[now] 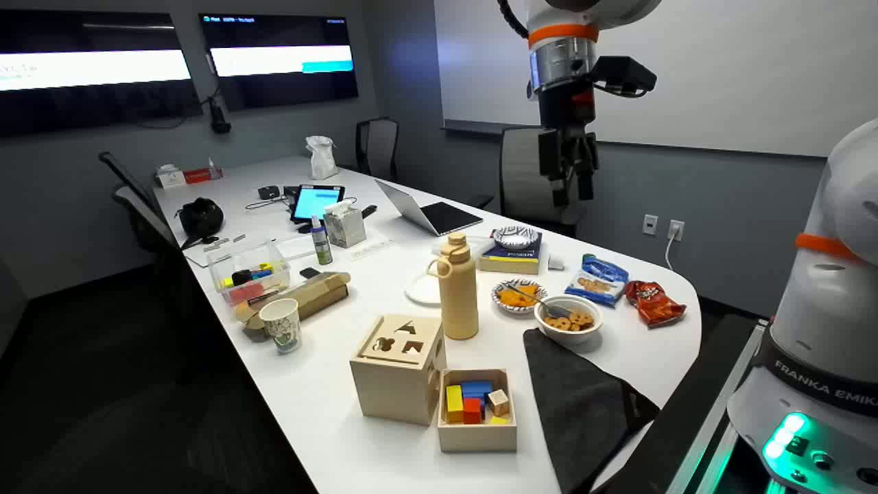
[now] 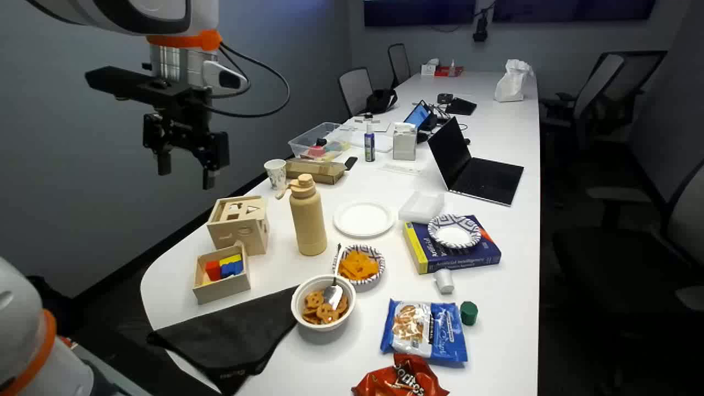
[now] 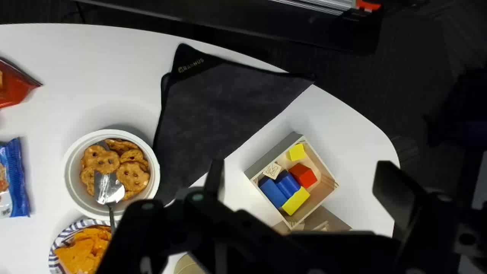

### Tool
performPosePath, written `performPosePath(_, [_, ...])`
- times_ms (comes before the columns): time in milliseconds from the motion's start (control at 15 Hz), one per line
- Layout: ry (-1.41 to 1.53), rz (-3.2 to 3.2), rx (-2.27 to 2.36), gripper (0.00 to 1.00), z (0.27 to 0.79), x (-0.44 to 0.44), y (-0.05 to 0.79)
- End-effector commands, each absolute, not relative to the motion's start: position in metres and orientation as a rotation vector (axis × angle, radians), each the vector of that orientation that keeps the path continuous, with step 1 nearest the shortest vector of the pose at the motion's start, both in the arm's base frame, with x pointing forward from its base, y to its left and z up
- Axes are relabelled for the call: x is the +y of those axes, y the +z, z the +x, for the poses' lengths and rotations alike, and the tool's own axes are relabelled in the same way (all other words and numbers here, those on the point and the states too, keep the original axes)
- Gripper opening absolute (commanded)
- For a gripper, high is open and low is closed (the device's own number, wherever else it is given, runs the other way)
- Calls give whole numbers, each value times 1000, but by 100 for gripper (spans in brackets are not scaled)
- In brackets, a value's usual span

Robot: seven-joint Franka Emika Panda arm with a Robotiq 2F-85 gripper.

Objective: Pick up the red object and put it in the box

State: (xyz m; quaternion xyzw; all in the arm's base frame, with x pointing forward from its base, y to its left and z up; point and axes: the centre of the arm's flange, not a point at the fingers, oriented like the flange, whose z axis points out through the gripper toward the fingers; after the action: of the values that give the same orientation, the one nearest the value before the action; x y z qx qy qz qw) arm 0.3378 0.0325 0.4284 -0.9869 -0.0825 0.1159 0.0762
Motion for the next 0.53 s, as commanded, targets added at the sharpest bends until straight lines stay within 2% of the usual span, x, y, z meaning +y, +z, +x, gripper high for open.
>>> performPosePath(0, [347, -2958, -247, 100, 338, 32, 428])
performPosePath(467, [355, -2955, -229, 100, 344, 41, 424])
